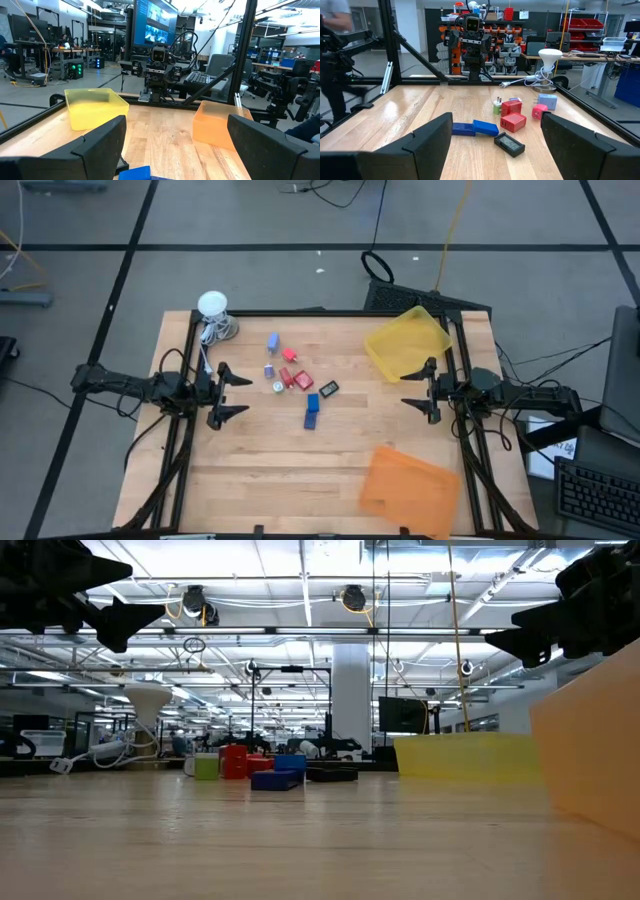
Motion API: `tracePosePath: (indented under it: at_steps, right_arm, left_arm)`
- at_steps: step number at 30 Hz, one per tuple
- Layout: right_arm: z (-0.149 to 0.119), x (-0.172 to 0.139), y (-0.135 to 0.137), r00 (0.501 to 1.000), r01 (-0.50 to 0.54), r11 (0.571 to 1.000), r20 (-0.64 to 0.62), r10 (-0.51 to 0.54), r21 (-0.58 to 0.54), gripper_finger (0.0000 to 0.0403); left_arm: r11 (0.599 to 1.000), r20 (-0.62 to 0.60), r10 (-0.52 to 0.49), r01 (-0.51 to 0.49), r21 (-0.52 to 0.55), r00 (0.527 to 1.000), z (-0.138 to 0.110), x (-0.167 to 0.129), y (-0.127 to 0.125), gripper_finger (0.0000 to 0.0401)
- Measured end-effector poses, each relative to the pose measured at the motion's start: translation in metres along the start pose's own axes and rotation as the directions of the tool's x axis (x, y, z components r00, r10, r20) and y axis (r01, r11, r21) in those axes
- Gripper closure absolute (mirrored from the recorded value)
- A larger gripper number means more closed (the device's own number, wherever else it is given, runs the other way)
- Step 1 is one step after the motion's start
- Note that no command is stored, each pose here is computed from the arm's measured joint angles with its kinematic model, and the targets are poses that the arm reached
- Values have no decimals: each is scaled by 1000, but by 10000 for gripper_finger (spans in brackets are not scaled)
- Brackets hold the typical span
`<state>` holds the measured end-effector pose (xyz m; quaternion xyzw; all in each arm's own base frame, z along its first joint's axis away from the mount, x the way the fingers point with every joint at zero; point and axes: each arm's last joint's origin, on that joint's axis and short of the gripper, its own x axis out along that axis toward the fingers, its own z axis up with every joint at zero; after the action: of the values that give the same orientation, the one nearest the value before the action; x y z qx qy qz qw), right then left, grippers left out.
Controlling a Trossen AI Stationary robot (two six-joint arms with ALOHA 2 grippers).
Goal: Pick & Place Office items
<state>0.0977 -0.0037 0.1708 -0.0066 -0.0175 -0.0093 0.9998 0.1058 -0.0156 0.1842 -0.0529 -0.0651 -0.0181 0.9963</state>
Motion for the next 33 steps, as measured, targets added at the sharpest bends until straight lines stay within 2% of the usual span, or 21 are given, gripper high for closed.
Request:
tracePosePath:
  at_steps: [6, 12, 15, 19, 22, 24, 29, 33]
  right_arm:
    - [0, 0, 0, 1000, 0, 1000, 0, 0, 0, 110]
    - [0, 0, 0, 1000, 0, 1000, 0, 0, 0, 110]
    - [0, 0, 0, 1000, 0, 1000, 0, 0, 0, 110]
    - [0, 0, 0, 1000, 0, 1000, 0, 0, 0, 110]
    - [0, 0, 0, 1000, 0, 1000, 0, 0, 0, 110]
    - [0, 0, 0, 1000, 0, 1000, 0, 0, 0, 110]
    - [0, 0, 0, 1000, 0, 1000, 0, 0, 0, 110]
    - [0, 0, 0, 1000, 0, 1000, 0, 0, 0, 110]
  left_arm:
    - [1000, 3, 2, -2, 4, 1000, 0, 0, 0, 50]
    - [1000, 94, 21, -22, 7, 995, 9, 0, 0, 50]
    - [999, 163, 15, -6, -53, 987, 16, -1, 0, 50]
    - [981, 206, 23, 18, -195, 978, 20, -2, 0, 50]
    - [957, 179, 112, -58, -283, 977, 17, -1, 2, 50]
    - [945, 123, 167, -124, -302, 978, 11, 1, 4, 50]
    - [919, -13, 189, -182, -350, 982, -4, 11, 4, 50]
    - [887, -129, 273, -301, -349, 953, -18, 20, 6, 50]
